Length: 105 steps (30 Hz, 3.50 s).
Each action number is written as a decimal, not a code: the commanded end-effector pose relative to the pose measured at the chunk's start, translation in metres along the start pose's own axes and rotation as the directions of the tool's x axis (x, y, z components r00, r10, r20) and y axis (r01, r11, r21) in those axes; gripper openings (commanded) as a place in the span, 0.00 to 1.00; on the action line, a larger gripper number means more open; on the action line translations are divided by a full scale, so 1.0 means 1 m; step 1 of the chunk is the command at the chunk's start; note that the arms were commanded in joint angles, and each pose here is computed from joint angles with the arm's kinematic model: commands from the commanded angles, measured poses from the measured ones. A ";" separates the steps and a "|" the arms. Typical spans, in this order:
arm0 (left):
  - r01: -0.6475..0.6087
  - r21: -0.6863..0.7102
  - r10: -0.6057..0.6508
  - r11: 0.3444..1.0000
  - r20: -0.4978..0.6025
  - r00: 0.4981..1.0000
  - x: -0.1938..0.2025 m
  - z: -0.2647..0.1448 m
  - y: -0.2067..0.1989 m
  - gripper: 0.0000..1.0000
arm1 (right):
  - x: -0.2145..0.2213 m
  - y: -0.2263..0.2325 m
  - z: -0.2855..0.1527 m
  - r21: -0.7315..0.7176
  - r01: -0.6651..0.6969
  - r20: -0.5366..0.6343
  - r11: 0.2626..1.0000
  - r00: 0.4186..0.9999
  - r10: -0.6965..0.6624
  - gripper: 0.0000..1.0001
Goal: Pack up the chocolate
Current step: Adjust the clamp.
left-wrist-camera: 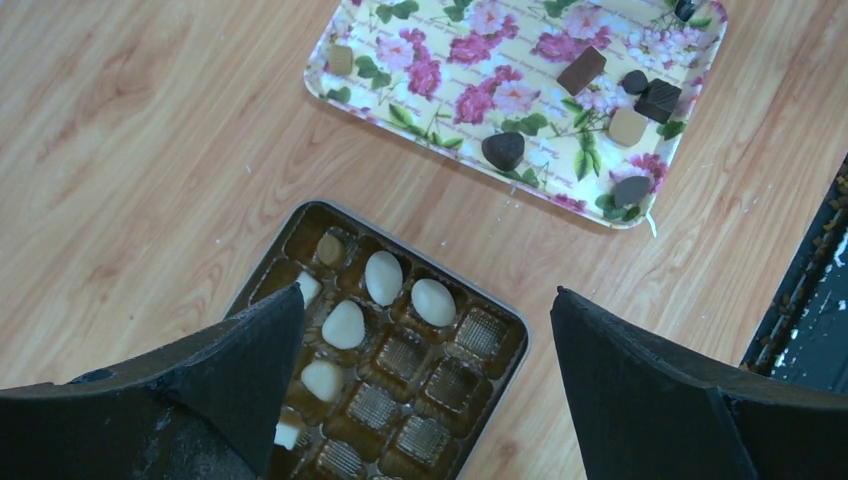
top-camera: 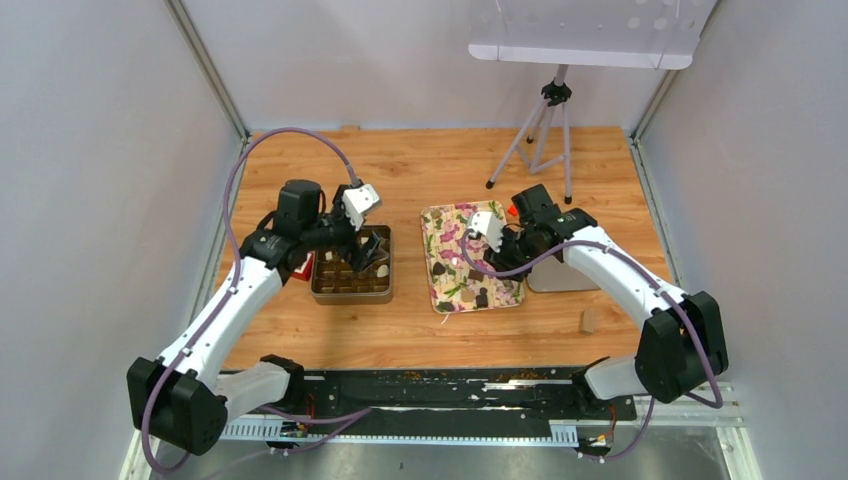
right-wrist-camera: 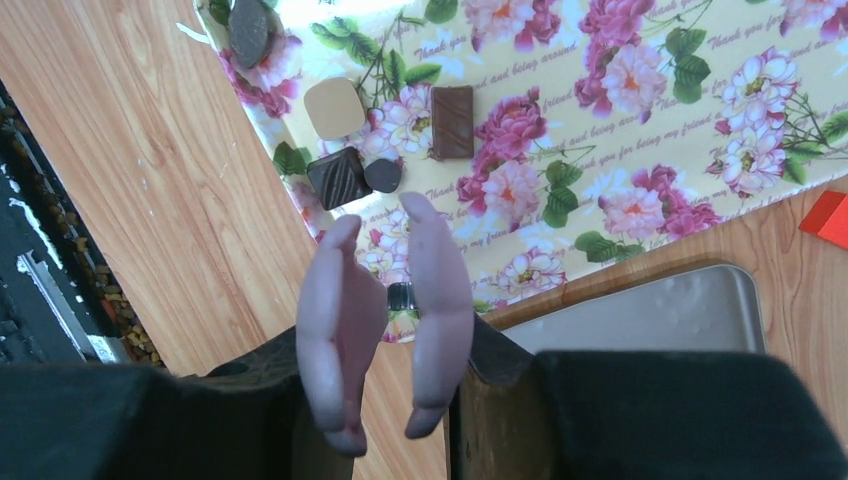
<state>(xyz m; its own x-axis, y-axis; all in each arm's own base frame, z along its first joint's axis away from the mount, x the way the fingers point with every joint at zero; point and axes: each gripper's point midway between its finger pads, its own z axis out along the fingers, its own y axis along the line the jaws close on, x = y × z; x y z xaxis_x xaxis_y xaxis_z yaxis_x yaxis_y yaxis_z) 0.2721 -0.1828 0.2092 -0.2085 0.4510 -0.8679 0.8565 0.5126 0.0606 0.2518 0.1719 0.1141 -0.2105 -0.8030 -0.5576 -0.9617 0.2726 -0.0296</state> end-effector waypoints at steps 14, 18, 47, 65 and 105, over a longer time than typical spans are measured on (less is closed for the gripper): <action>-0.135 0.274 0.040 0.952 0.326 0.945 -0.108 0.021 -0.059 1.00 | -0.114 0.027 -0.056 -0.201 0.122 0.356 0.972 0.933 -0.044 0.31; -0.185 0.338 0.020 0.923 0.439 0.898 -0.145 0.024 -0.085 1.00 | -0.132 0.037 -0.065 -0.273 0.123 0.423 0.954 0.906 0.004 0.32; -0.133 0.574 -0.121 0.808 0.382 0.916 -0.182 0.050 -0.108 0.30 | -0.146 0.012 -0.073 -0.125 0.079 0.457 0.989 0.889 -0.014 0.33; -0.088 0.631 -0.307 0.771 0.489 0.816 -0.233 -0.022 -0.076 0.00 | -0.158 0.026 -0.060 -0.256 0.061 0.579 0.965 0.809 0.102 0.62; -0.475 0.251 0.411 0.843 0.269 0.871 -0.140 0.012 -0.077 0.96 | -0.070 -0.002 -0.069 -0.005 0.297 0.060 0.955 0.953 -0.296 0.02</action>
<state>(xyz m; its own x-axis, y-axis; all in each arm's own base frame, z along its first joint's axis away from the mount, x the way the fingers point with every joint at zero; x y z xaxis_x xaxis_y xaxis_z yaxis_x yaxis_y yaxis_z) 0.2549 -0.2728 0.3095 0.2884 0.4688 -0.8349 0.9202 0.1055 0.3771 0.2560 0.1919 0.1978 0.0366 -0.8039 -0.5936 -0.9902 0.0511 -0.1303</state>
